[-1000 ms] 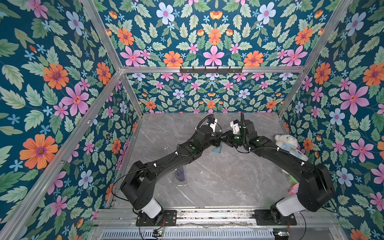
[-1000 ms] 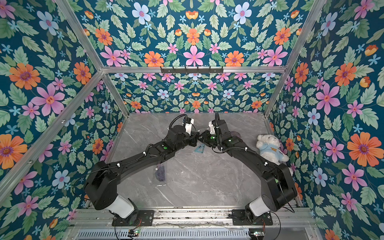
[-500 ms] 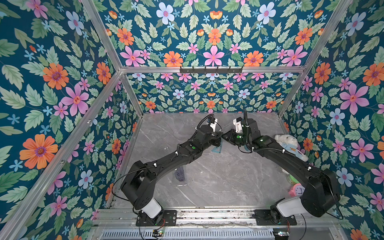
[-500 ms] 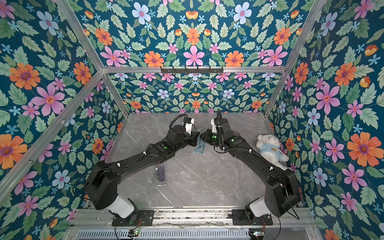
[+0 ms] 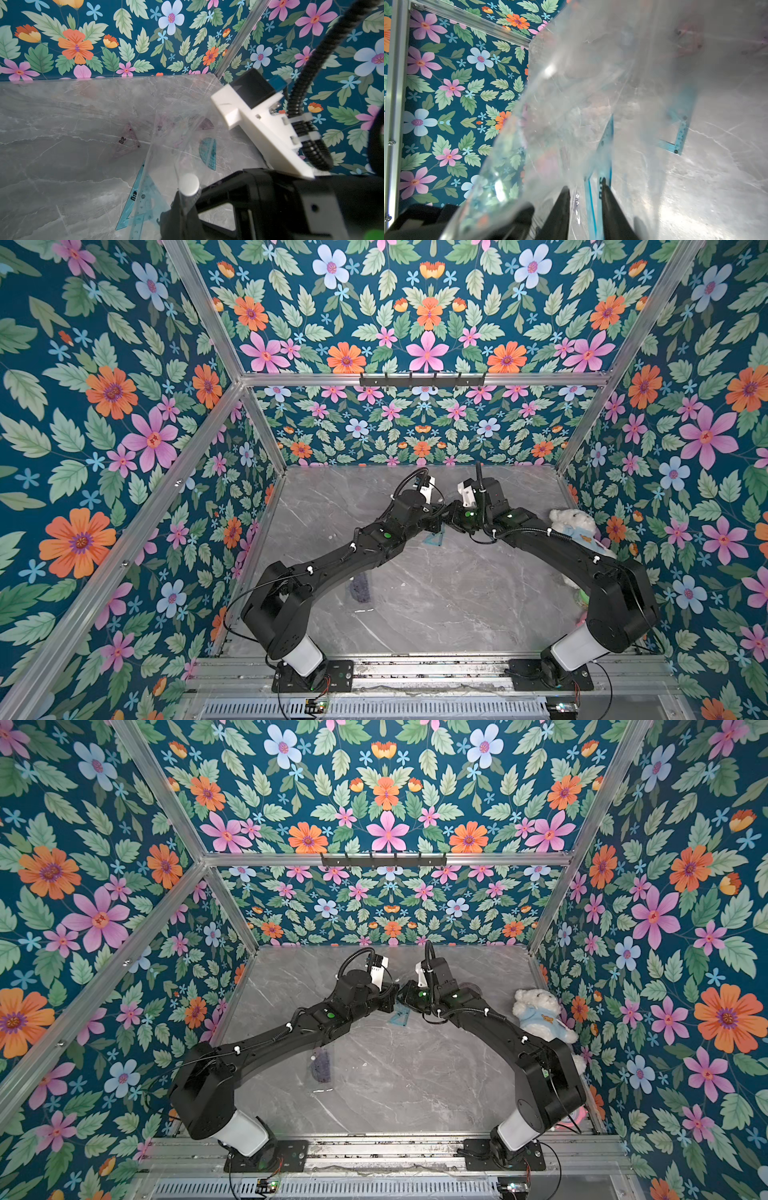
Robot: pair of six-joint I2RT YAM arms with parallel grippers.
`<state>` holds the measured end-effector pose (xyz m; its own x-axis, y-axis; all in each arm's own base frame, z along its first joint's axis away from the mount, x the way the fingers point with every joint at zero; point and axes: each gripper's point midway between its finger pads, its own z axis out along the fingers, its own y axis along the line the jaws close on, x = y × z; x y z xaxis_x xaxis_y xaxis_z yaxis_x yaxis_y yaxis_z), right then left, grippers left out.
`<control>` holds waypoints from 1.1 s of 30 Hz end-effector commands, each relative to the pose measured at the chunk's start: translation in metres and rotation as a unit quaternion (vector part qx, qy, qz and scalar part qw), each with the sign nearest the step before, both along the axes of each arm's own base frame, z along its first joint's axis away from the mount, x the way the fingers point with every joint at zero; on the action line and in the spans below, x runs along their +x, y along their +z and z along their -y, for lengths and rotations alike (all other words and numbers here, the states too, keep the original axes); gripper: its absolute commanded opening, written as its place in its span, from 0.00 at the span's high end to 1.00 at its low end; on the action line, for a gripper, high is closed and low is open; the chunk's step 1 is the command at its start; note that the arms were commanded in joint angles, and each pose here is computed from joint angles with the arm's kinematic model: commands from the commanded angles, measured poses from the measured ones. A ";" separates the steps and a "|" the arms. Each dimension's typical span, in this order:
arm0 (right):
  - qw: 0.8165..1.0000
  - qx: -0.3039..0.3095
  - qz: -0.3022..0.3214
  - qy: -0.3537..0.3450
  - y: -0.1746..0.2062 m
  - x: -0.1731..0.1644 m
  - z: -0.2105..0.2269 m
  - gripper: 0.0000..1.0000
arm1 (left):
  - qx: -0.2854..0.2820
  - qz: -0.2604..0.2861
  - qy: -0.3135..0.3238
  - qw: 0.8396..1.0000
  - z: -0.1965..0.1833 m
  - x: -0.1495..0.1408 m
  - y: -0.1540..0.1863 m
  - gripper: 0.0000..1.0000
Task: Open the ruler set and take out the ruler
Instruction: Take out the ruler from the ruler set bag.
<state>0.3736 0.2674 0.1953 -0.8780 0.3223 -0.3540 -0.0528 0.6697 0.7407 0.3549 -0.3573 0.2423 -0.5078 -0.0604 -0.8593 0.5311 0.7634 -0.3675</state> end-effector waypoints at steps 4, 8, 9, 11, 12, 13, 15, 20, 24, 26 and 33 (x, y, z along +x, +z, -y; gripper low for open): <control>1.000 -0.011 0.009 0.001 -0.001 0.000 0.002 0.67 | -0.010 0.010 -0.001 1.000 0.003 0.002 0.009 1.00; 1.000 -0.017 0.012 0.000 -0.001 -0.002 0.005 0.66 | -0.007 0.008 -0.001 1.000 0.003 0.002 0.005 1.00; 1.000 -0.018 0.014 -0.001 -0.001 -0.002 0.006 0.65 | -0.007 0.007 -0.002 1.000 0.003 0.001 0.005 1.00; 1.000 -0.019 0.013 -0.001 -0.001 -0.002 0.006 0.65 | -0.008 0.007 -0.001 1.000 0.003 0.002 0.005 1.00; 1.000 -0.017 0.011 0.001 -0.002 -0.002 0.005 0.65 | -0.009 0.008 -0.001 1.000 0.004 0.002 0.006 1.00; 1.000 -0.014 0.008 0.003 -0.003 -0.003 0.004 0.65 | -0.009 0.008 -0.001 1.000 0.003 0.002 0.006 1.00; 1.000 -0.004 0.003 0.006 -0.004 -0.003 0.000 0.65 | -0.009 0.008 -0.001 1.000 0.003 0.002 0.006 1.00; 1.000 0.017 -0.007 0.019 -0.005 -0.007 -0.011 0.66 | -0.010 0.009 0.000 1.000 0.003 0.002 0.006 1.00; 0.999 0.032 -0.010 0.030 -0.003 -0.011 -0.020 0.67 | -0.011 0.007 -0.002 1.000 0.004 0.002 0.005 1.00; 0.999 0.039 -0.009 0.031 0.000 -0.010 -0.022 0.67 | -0.012 0.006 -0.003 1.000 0.005 0.001 0.004 1.00; 0.997 0.063 -0.011 0.035 0.005 -0.011 -0.029 0.77 | -0.013 0.007 -0.002 1.000 0.004 -0.001 0.004 1.00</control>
<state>0.3605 0.2893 0.1902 -0.9092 0.2927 -0.2961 -0.0632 0.6060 0.7930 0.3547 -0.3586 0.2377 -0.5123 -0.0558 -0.8570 0.5303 0.7644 -0.3667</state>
